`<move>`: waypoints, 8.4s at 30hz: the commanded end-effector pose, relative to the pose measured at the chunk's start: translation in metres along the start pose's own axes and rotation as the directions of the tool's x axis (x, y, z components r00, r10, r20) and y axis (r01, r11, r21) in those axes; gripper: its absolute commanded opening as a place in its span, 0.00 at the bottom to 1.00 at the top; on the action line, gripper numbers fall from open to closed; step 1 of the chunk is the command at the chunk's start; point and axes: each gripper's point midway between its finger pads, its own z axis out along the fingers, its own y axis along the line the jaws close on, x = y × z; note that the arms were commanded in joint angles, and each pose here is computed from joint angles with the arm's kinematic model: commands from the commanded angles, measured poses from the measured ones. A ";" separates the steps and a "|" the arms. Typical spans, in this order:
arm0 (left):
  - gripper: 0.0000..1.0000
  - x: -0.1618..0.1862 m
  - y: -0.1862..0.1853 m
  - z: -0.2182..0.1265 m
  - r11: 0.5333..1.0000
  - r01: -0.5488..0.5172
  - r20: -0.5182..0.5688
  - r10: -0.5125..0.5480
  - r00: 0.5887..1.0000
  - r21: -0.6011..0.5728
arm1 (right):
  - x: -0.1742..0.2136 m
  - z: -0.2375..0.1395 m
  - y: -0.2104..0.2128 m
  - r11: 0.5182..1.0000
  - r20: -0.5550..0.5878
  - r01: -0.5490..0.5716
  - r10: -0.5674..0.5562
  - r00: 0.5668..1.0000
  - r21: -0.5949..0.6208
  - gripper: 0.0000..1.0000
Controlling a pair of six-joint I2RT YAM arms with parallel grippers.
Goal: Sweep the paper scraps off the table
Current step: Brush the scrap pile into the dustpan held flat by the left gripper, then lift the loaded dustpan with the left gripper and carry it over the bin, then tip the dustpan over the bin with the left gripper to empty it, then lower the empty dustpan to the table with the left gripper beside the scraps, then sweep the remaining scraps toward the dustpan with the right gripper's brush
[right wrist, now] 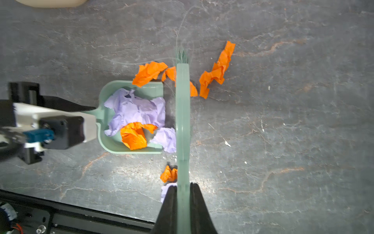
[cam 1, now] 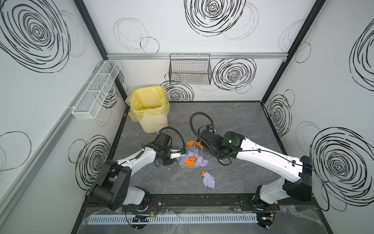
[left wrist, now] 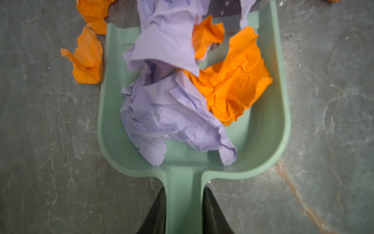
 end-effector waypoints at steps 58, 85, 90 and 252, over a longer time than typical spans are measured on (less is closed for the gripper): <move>0.00 0.026 0.262 -0.356 0.858 0.038 0.031 -0.026 0.999 -0.513 | 0.063 0.059 -0.084 0.983 -0.073 -0.182 0.183 0.980 0.025 0.00; 0.00 0.067 0.332 -0.350 0.694 -0.519 -0.725 -0.006 0.689 -0.498 | 0.061 0.057 -0.082 0.982 -0.041 -0.191 0.191 0.981 -0.002 0.00; 0.00 0.060 0.333 -0.356 0.642 -0.581 -0.760 -0.003 0.650 -0.500 | 0.060 0.058 -0.082 0.982 -0.038 -0.190 0.190 0.981 -0.002 0.00; 0.00 0.017 0.038 -0.015 0.999 0.010 -0.082 -0.014 0.997 -0.054 | -0.062 0.136 -0.083 0.843 -0.100 0.188 -0.160 0.982 0.504 0.00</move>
